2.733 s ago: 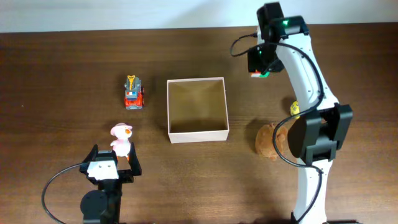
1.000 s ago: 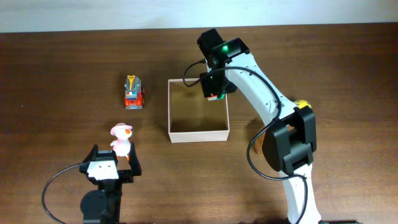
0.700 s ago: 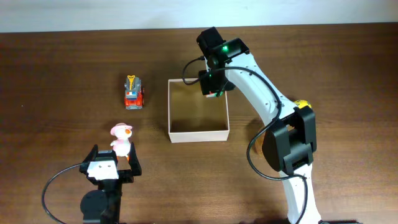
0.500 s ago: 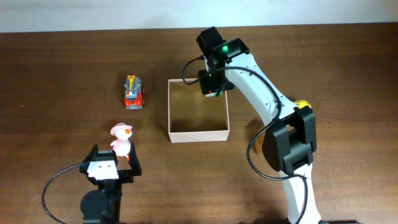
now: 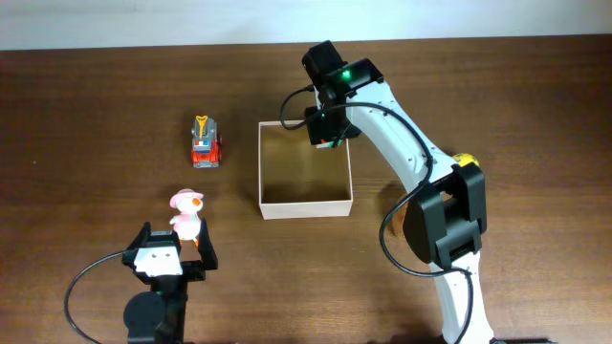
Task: Pack container
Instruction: 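Lower the held cube into the white box, then adjust the cube inside the box and open the right gripper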
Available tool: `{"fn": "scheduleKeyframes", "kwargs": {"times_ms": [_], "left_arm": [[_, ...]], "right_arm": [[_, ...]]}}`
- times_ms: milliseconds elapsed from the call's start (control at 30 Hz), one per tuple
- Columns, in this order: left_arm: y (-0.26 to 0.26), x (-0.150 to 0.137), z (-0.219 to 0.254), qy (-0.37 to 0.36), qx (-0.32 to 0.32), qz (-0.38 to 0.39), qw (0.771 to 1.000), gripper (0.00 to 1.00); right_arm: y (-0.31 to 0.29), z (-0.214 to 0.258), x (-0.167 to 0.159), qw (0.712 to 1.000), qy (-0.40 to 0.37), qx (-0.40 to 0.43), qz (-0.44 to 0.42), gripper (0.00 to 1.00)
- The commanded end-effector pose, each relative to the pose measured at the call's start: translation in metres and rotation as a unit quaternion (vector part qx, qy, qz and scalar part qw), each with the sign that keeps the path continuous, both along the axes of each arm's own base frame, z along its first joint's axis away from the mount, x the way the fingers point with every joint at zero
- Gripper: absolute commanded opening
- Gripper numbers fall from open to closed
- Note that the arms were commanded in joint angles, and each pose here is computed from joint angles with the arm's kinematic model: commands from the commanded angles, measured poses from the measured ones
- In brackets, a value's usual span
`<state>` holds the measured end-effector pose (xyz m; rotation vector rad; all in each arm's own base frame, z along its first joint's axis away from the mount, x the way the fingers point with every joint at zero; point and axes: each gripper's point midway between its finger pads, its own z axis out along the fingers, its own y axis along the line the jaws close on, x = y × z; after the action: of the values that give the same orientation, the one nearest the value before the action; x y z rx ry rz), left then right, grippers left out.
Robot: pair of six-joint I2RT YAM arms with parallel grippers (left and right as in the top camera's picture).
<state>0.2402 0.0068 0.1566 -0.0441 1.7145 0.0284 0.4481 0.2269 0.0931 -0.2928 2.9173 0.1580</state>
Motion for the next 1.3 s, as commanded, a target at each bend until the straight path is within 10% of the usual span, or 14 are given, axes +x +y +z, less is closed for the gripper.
{"fn": "scheduleKeyframes", "kwargs": {"times_ms": [0,1267], "left_arm": [[-0.001,0.0,-0.003,0.001,0.009,-0.006,1.0,0.99],[-0.001,0.0,-0.003,0.001,0.009,-0.006,1.0,0.99]], "right_arm": [[0.003,-0.004,-0.005,1.0,0.009,0.0,0.0,0.52],[-0.003,-0.017,-0.003,1.0,0.007,-0.013,-0.014,0.62]]}}
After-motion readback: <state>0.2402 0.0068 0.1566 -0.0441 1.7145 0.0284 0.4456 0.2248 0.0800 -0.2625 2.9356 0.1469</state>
